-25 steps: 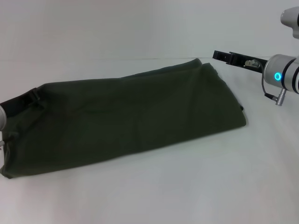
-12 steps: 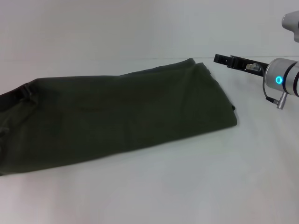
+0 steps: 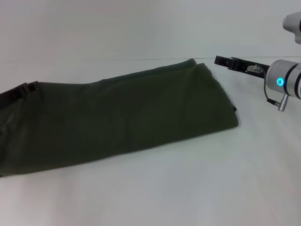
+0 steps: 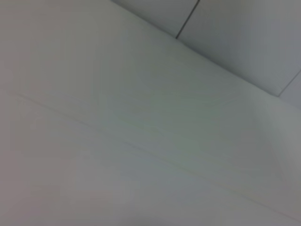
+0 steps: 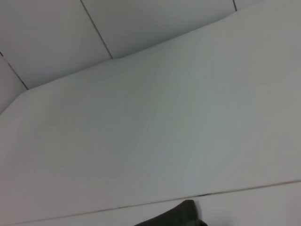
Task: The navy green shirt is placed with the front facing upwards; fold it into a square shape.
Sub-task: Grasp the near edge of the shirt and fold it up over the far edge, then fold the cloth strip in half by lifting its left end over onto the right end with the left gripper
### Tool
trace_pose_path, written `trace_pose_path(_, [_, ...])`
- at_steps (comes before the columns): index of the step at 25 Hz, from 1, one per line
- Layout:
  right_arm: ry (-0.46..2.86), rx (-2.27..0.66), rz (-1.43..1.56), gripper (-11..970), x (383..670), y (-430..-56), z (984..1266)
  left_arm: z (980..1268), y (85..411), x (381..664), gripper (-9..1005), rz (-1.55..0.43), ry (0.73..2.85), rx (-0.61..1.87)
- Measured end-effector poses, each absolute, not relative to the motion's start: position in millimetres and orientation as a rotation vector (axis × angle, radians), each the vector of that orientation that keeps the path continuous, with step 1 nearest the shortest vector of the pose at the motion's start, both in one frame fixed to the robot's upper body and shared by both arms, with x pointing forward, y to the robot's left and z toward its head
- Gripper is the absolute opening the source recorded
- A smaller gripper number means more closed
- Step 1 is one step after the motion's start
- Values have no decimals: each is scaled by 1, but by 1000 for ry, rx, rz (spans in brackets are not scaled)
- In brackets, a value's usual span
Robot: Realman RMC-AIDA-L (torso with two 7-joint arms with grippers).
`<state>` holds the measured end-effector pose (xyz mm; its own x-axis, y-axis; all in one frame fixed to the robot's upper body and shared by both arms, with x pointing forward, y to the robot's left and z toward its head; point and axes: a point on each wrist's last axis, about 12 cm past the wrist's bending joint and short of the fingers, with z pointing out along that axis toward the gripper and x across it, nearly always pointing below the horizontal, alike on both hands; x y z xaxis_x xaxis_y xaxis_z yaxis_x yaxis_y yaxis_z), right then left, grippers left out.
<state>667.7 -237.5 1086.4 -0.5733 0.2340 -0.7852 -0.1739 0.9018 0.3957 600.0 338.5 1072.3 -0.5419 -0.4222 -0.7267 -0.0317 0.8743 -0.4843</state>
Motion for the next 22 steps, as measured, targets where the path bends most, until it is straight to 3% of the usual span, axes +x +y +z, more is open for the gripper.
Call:
trace_pose_path(2, [2114,43,543,777,668,-237,1086,1074,342,599,153,-509,2090,-330])
trace_pose_path(7, [2116,44,544,777,667,-238,1085,1081,353,599,373,-460,2065,-340])
trace_pose_path(10, [2117,44,543,776,667,-238,1085,1087,363,597,603,-492,2070,-346])
trace_pose_path(17, [2118,43,551,776,664,-243,1084,1115,390,578,605,-806,2233,-250])
trace_pose_path(22, [2129,55,555,776,658,-252,1079,1125,413,560,606,-770,2412,-227])
